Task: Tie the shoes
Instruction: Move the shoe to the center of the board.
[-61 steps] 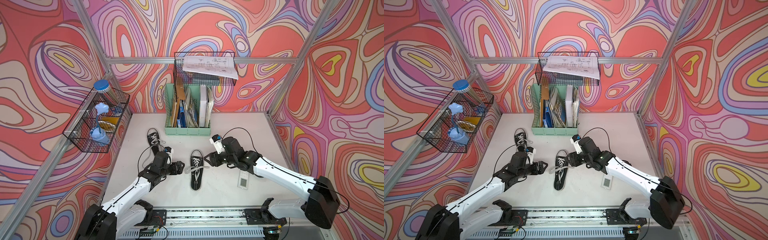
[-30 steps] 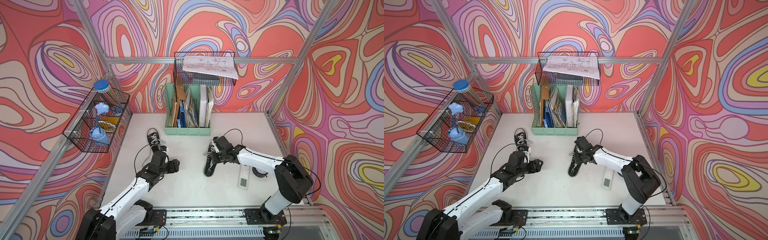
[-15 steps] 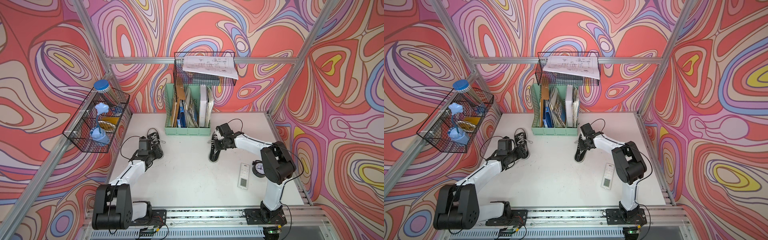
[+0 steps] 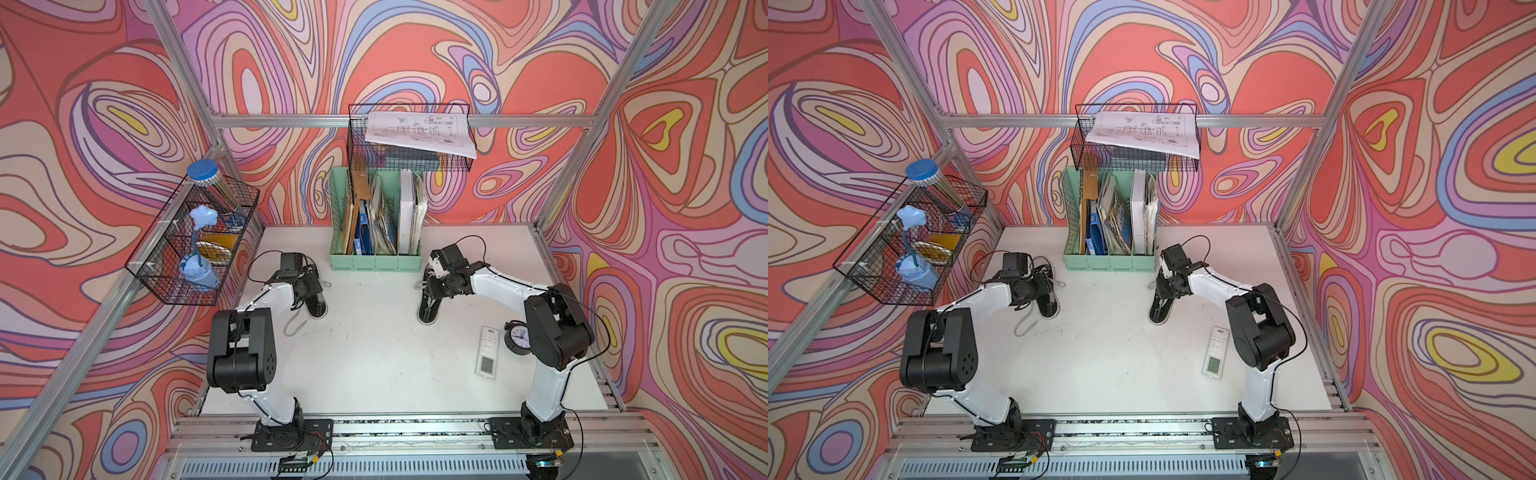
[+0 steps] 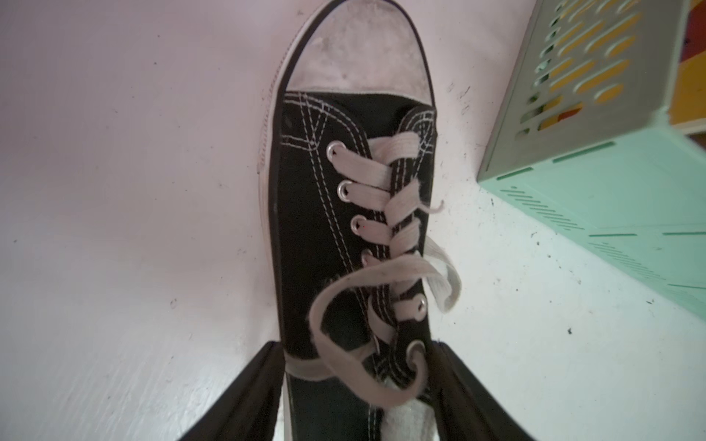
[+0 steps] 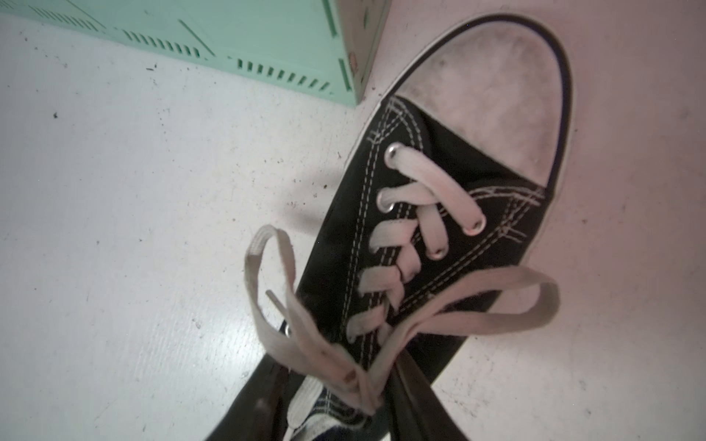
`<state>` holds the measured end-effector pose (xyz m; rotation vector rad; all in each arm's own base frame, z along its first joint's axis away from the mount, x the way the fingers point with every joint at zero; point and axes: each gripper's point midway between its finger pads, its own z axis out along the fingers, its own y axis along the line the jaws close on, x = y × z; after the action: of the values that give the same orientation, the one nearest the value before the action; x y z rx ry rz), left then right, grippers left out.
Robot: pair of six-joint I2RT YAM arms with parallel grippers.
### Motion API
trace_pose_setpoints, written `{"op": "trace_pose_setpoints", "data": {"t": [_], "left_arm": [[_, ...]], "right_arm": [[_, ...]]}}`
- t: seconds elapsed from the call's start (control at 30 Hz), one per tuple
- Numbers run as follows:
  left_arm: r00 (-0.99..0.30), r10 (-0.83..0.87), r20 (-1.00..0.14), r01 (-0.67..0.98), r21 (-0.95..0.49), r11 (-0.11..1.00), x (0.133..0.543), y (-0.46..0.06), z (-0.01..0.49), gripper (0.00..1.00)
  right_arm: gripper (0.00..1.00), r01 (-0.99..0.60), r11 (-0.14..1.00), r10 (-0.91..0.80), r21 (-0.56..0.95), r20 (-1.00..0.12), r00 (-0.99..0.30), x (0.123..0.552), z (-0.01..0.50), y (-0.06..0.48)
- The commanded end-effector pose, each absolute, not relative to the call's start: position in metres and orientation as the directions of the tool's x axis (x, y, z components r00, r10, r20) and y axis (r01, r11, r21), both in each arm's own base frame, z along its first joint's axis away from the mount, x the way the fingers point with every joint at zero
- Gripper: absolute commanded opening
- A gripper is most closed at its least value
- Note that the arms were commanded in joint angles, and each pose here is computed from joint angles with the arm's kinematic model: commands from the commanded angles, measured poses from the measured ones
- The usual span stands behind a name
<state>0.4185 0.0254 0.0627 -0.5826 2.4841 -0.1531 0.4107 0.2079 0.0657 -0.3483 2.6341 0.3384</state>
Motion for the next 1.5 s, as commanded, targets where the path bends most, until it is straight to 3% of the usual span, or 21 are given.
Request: {"op": "trace_pose_setpoints", "data": {"t": [0.0,0.13,0.23,0.6,0.83,1.13,1.47], "left_arm": [[-0.787,-0.42,-0.452,-0.351,-0.232,0.907,0.421,0.024,0.053,0.69],[-0.807,-0.409,-0.426,-0.337,-0.236,0.912,0.43,0.022,0.05,0.69],[-0.811,-0.41,-0.418,-0.332,-0.248,0.91,0.435,0.02,0.048,0.63],[-0.828,-0.415,-0.376,-0.297,-0.334,0.895,0.431,0.002,0.045,0.0],[-0.787,-0.408,-0.462,-0.163,-0.482,0.861,0.365,-0.072,0.086,0.0],[-0.846,-0.23,-0.482,0.055,-0.507,0.86,0.275,-0.184,0.092,0.0],[-0.852,-0.133,-0.506,0.143,-0.47,0.871,0.268,-0.243,0.088,0.0]], "right_arm": [[0.43,-0.317,0.926,-0.18,0.206,-0.497,-0.849,0.408,0.078,0.212],[0.43,-0.323,0.918,-0.177,0.232,-0.489,-0.854,0.404,0.075,0.215],[0.43,-0.322,0.916,-0.175,0.239,-0.484,-0.857,0.402,0.072,0.216],[0.47,-0.318,0.921,-0.167,0.226,-0.508,-0.845,0.396,0.089,0.209],[0.62,-0.321,0.907,-0.122,0.273,-0.559,-0.82,0.38,0.11,0.208],[0.65,-0.308,0.898,-0.085,0.313,-0.564,-0.821,0.364,0.113,0.207],[0.62,-0.326,0.86,-0.09,0.393,-0.512,-0.854,0.342,0.101,0.215]]}}
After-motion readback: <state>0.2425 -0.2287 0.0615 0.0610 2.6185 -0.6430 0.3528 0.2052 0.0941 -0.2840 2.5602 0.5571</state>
